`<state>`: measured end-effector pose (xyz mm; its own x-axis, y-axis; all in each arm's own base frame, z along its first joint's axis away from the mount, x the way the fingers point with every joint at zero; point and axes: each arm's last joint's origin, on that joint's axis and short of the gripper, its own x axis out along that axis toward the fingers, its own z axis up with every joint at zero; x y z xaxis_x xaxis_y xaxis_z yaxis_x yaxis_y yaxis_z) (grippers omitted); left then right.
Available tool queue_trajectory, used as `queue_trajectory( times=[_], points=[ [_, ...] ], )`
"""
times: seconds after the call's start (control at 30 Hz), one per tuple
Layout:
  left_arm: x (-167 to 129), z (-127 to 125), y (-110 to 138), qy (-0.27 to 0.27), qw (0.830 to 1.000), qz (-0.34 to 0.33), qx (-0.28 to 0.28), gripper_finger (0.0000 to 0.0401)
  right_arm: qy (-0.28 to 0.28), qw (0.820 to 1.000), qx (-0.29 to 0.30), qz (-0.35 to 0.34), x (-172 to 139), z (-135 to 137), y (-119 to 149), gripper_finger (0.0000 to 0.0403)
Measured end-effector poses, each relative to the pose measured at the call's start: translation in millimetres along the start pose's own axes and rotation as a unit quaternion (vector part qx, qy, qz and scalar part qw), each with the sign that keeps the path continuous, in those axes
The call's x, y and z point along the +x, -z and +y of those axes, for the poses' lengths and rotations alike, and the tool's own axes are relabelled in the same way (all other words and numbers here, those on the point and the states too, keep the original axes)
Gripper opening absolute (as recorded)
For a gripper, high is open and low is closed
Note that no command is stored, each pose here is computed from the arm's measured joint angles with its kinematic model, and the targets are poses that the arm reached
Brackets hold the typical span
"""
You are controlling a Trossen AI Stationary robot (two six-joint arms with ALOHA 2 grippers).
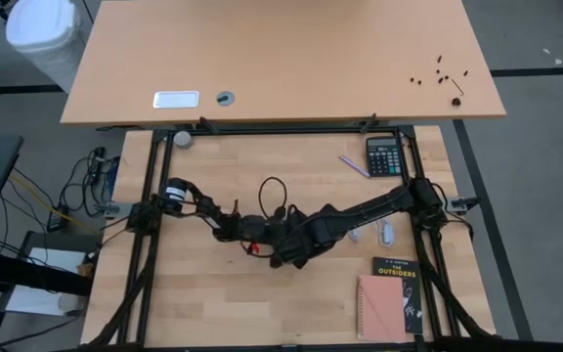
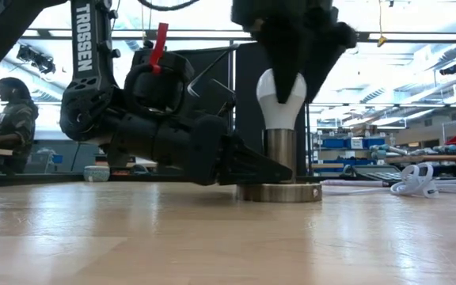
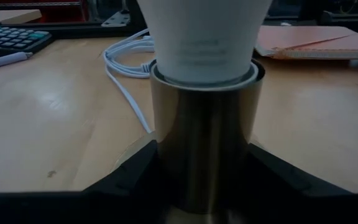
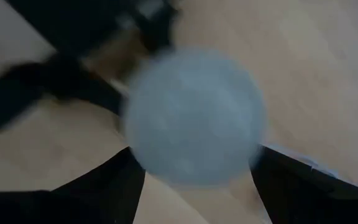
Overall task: Screw lightbulb
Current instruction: Remove the light bulb from the lamp
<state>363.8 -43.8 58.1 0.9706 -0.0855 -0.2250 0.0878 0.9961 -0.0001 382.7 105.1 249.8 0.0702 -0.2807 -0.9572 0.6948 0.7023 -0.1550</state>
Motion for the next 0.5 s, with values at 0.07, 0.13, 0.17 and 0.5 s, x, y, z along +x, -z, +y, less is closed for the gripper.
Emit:
queue_trajectory(
  times=[0.07, 0.13, 0.17, 0.5],
  points=[
    [0, 1, 0, -0.004, 1.0, 0.0, -0.002, 0.0198, 0.041, 0.999, 0.005, 0.013, -1, -7, 4, 0.0287],
    [0, 0, 0, 0.003, 1.0, 0.0, 0.002, 0.0198, 0.109, 0.994, 0.014, 0.014, -2, -17, 11, 0.0286],
    [0, -1, 0, 0.009, 1.0, 0.0, 0.004, 0.0198, 0.105, 0.994, 0.021, 0.005, -2, -16, 10, 0.0286],
    [0, -2, 0, 0.013, 1.0, -0.001, 0.004, 0.0198, 0.08, 0.996, -0.021, 0.032, -5, -3, 31, 0.0286]
  ],
)
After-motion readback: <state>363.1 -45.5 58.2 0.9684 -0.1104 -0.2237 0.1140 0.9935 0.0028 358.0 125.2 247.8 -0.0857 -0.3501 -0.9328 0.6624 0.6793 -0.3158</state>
